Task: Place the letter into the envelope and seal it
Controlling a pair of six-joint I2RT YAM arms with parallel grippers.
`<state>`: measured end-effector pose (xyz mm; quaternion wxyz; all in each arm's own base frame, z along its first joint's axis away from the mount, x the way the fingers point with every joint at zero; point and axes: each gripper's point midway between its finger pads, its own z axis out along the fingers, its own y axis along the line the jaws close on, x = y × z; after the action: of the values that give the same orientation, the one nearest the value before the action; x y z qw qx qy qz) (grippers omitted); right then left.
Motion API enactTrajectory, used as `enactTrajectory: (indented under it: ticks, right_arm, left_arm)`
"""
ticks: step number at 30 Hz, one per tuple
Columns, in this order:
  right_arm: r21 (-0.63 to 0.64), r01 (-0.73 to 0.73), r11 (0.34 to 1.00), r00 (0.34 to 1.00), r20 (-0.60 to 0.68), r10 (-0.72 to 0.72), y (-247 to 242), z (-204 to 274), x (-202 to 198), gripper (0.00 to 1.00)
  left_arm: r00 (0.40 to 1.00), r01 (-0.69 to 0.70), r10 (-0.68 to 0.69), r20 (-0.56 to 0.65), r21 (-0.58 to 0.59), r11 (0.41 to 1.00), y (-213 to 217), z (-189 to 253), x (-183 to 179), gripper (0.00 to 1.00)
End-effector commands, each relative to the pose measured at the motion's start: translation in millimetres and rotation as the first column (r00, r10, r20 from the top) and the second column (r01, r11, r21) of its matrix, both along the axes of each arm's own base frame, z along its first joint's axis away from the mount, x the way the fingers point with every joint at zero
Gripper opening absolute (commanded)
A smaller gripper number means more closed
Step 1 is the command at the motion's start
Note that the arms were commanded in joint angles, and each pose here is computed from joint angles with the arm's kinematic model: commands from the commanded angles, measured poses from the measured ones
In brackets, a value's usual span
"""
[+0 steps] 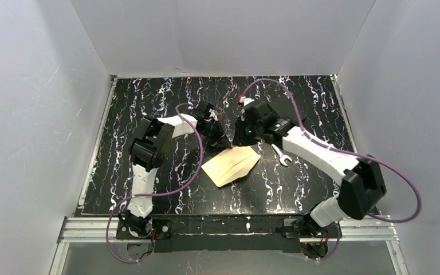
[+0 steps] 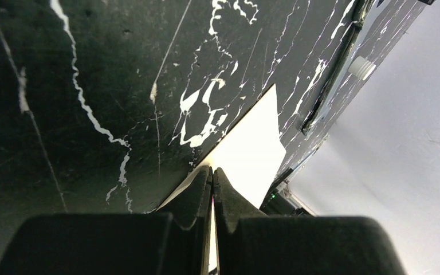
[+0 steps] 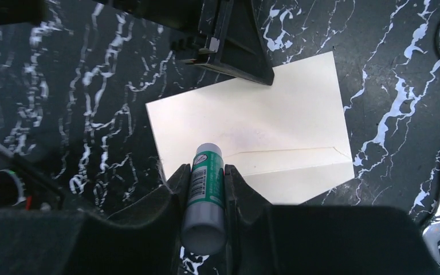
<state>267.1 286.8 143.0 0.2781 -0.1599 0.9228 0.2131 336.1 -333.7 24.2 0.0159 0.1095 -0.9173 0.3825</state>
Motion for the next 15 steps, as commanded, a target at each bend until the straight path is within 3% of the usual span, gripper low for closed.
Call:
enactTrajectory:
  ticks: [1,5,9,12,15]
  right_arm:
    - [0.109,-0.016,0.994,0.997,-0.069,0.024,-12.8,24.2,-21.2,0.01]
    - [0.107,0.136,0.985,0.982,-0.144,-0.120,-44.9,17.7,-15.7,0.01]
    - [0.146,0.334,0.931,0.930,-0.215,-0.299,-67.1,10.1,3.5,0.01]
    - [0.250,0.478,0.842,0.872,-0.253,-0.420,-68.6,2.6,27.8,0.01]
    - [0.363,0.611,0.703,0.791,-0.313,-0.526,-69.4,-12.0,52.7,0.01]
  left_arm:
    - [0.996,0.024,-0.026,0.081,0.023,0.999,8.9,20.3,6.0,0.02]
    - [0.987,0.036,-0.036,0.155,0.003,0.999,14.5,51.7,12.0,0.15]
    - [0.974,0.048,-0.049,0.219,0.008,0.999,27.2,80.2,12.2,0.33]
    - [0.965,0.050,-0.068,0.252,0.075,0.996,44.8,80.4,5.8,0.48]
    - [0.965,0.059,-0.098,0.244,0.163,0.985,64.9,66.6,-7.1,0.57]
